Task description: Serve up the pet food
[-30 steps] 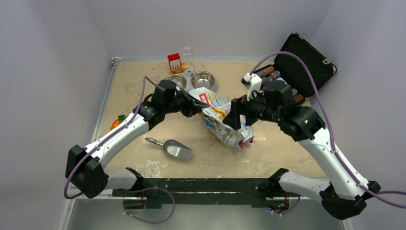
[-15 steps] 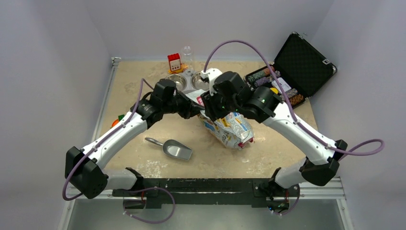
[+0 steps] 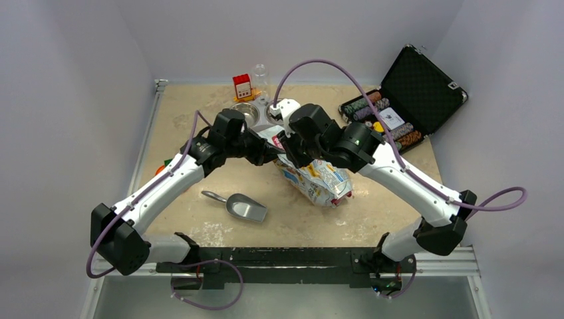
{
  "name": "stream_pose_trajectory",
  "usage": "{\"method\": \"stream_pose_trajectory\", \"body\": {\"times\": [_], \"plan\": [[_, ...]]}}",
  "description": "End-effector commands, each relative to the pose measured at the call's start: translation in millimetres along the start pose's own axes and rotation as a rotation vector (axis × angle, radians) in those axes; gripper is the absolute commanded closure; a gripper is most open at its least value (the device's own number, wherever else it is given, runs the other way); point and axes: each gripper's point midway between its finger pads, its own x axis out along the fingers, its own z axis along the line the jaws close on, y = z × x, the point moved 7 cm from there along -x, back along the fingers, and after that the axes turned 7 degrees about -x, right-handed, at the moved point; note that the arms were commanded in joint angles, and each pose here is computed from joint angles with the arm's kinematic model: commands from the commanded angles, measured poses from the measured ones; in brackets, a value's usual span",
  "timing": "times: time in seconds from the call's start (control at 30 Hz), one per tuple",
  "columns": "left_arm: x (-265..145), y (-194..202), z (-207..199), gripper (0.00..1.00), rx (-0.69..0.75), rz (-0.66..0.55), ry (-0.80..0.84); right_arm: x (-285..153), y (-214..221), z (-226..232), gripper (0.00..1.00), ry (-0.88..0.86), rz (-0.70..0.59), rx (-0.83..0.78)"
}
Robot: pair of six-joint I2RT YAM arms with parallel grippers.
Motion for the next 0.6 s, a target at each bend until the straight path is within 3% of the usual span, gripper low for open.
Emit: {"method": "stream_pose_trajectory", "body": {"times": [0.0, 0.3, 0.43, 0.57], "plan": [[-16, 22, -20, 1.00, 0.006, 0.128, 0.051, 2, -5, 5, 0.73, -0.030, -0.031, -0.030], [-15, 23, -24, 1.00, 0.008, 0.141, 0.050, 14, 4, 9, 0.74, -0.026, 0.003, -0.039], [-14, 23, -22, 1.00, 0.008, 0.141, 0.044, 17, 8, -2, 0.86, 0.083, 0.016, -0.028], [-14, 22, -18, 1.00, 0.010, 0.139, 0.037, 21, 12, -9, 0.89, 0.158, 0.043, -0.034]]}}
